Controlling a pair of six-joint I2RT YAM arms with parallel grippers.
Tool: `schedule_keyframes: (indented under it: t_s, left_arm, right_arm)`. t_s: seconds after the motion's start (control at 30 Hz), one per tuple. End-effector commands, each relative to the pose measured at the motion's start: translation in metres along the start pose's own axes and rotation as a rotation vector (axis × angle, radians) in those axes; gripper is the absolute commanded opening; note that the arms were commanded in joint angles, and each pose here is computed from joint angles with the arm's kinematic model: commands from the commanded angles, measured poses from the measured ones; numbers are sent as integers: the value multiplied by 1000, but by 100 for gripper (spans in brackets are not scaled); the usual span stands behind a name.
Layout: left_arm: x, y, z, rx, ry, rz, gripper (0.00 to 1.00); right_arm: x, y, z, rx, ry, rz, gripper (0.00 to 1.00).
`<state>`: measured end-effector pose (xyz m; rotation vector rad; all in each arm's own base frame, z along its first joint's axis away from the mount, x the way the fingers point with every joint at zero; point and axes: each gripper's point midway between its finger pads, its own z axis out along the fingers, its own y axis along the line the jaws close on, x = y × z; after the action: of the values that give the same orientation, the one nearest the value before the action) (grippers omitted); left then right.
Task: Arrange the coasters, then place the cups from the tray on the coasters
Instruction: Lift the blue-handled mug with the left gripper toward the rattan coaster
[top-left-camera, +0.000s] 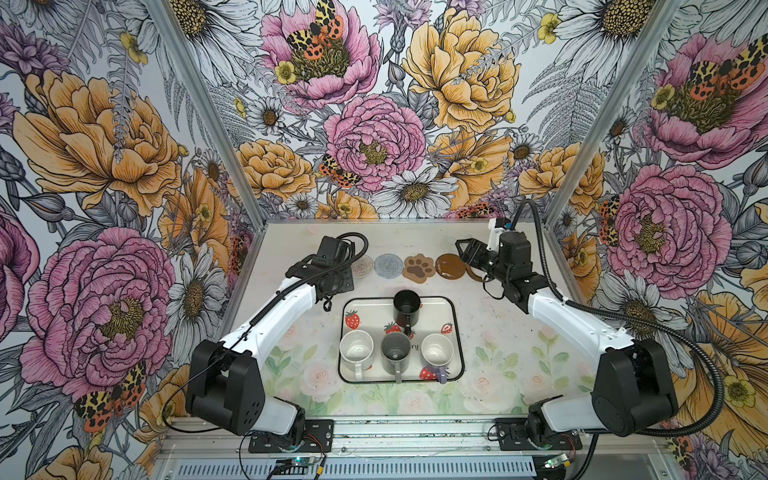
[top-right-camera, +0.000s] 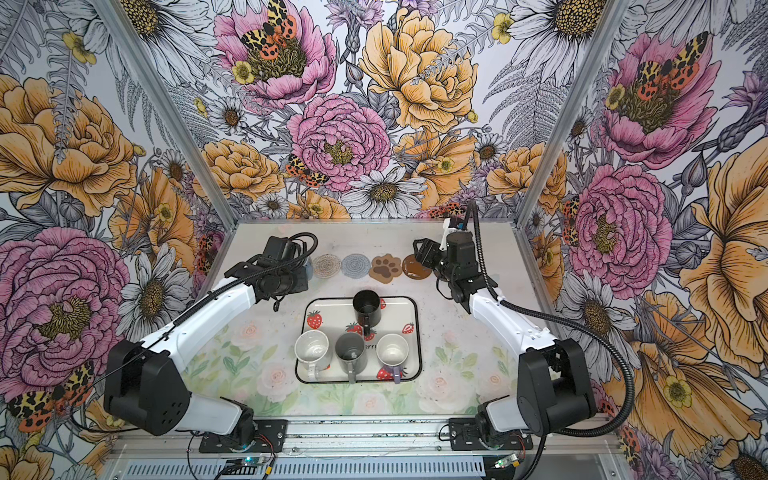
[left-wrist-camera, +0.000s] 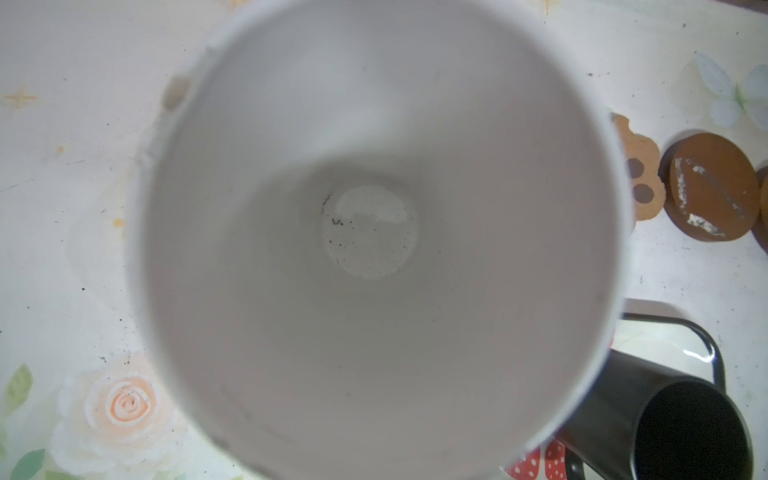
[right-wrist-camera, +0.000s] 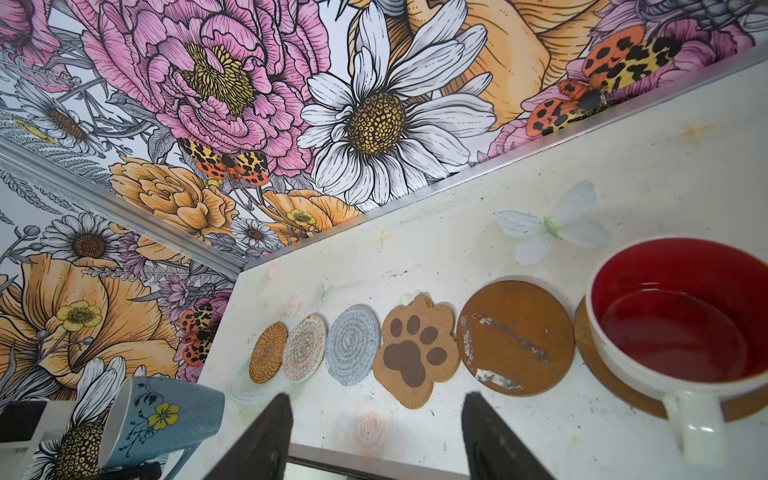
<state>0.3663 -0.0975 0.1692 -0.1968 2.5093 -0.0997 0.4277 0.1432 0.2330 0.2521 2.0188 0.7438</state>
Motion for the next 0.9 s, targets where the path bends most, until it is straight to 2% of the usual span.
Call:
schedule_keyframes:
  t_s: [0.0,0.33,0.5,0.87]
  left_arm:
    - [-36,-1,-9,31,-81,11,0]
    - [-72,29,17,24,-62,-4,0]
    - [-74,33,34,1,-43,18,0]
    - [-83,44,64,37,-70,-47,0]
  right_arm:
    - [-11,5,-3,-25,-29,7,67]
    - [-11,-3,-4,-16,-29,20,67]
    - [-11,-6,-3,-10,-27,24,67]
    - [-9,-9,2,-7,-16,33,66]
